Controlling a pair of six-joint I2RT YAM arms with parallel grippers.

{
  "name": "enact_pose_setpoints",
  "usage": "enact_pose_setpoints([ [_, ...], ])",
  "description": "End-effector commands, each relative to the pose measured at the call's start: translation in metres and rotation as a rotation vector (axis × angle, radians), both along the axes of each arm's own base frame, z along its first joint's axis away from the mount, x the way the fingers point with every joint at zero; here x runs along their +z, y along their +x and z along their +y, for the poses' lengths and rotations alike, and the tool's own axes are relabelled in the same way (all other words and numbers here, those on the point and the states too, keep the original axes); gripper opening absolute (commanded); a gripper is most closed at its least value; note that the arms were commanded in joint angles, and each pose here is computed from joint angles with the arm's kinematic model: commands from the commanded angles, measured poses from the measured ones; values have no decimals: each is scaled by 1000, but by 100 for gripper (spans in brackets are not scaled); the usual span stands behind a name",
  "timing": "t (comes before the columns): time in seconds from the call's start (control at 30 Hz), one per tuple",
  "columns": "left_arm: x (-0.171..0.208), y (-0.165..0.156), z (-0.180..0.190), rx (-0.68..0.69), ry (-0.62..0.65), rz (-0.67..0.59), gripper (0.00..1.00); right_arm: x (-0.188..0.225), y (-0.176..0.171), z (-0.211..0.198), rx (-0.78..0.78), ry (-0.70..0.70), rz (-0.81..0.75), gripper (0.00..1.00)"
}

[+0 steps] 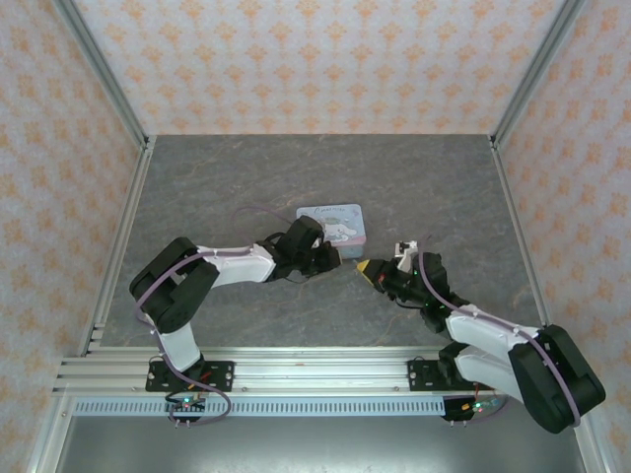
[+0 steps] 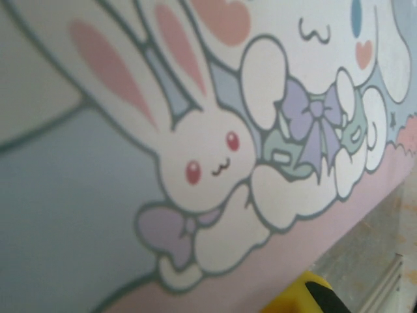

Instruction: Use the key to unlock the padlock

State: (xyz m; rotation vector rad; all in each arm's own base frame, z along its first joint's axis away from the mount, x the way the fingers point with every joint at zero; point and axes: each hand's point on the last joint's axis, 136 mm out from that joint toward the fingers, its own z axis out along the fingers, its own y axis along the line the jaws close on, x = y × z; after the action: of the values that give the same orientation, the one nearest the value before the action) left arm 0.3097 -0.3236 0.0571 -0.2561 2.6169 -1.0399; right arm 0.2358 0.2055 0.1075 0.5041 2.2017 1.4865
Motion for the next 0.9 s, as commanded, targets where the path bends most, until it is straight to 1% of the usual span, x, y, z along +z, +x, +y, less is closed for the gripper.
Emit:
enact_pose_setpoints([
  [0.0, 41, 13, -15, -33, -110, -69, 0, 1, 2, 0, 6, -27, -54, 0],
  [0.23, 50, 19, -9, -20, -157, -80, 0, -5, 11, 5, 6, -17, -26, 0],
  [0.53, 67, 27, -3, 12, -225, -102, 0, -9, 27, 16, -16, 45, 22, 0],
  [0.87, 63, 29, -1, 50, -246, -94, 0, -7, 41, 18, -78, 79, 58, 0],
])
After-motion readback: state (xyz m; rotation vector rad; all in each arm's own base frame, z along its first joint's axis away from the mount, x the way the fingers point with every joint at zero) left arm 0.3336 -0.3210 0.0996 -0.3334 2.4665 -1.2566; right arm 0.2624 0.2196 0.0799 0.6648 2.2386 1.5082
